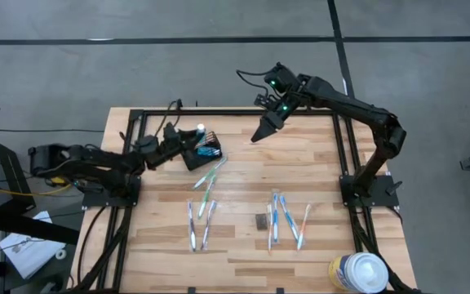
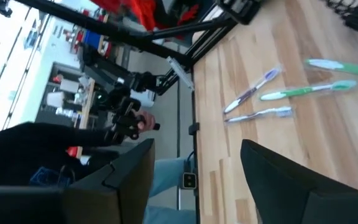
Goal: Pick & Place toothbrushing station
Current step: Put the blue mouthwash into the black organizer
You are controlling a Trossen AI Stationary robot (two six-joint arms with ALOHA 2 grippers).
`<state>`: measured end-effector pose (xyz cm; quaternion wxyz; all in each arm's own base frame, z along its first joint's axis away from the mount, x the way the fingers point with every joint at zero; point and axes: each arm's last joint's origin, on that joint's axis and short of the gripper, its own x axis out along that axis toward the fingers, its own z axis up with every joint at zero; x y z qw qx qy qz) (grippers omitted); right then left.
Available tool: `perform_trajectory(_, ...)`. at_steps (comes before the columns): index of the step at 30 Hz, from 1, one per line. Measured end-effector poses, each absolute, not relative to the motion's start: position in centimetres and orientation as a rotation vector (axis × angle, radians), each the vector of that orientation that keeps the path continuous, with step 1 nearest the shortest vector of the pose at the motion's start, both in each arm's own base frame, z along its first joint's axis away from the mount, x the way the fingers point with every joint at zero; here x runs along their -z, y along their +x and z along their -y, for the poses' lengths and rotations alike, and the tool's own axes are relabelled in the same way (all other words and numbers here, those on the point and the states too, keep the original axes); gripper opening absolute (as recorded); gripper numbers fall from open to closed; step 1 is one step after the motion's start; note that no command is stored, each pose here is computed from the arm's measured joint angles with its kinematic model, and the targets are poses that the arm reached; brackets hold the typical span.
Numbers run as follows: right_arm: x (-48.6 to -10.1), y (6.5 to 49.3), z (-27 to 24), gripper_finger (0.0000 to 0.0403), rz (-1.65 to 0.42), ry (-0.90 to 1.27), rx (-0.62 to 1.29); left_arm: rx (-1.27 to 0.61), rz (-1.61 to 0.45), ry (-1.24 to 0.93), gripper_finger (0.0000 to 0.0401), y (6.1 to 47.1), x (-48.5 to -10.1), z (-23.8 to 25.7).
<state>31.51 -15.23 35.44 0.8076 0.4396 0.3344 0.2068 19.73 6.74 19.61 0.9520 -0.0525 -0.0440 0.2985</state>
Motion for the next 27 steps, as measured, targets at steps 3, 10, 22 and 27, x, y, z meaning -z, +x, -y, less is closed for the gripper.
perform_trajectory(3, -35.4, 31.4, 15.2, 0.0224, -0.713, 0.916, -0.458, -0.614, 0.069, -0.107, 0.0061, 19.8, -18.9, -6.5)
perform_trajectory(10, -35.4, 31.5, 15.2, 0.0221, -0.705, 0.895, -0.465, -0.623, 0.018, -0.108, 0.0061, 20.3, -17.1, -6.7)
perform_trajectory(22, -35.4, 31.5, 15.1, 0.0221, -0.705, 0.892, -0.468, -0.626, -0.019, -0.114, 0.0061, 21.6, -14.3, -7.0)
perform_trajectory(27, -35.3, 31.6, 14.9, 0.0221, -0.709, 0.89, -0.476, -0.629, -0.007, -0.132, 0.0061, 21.7, -14.0, -7.2)
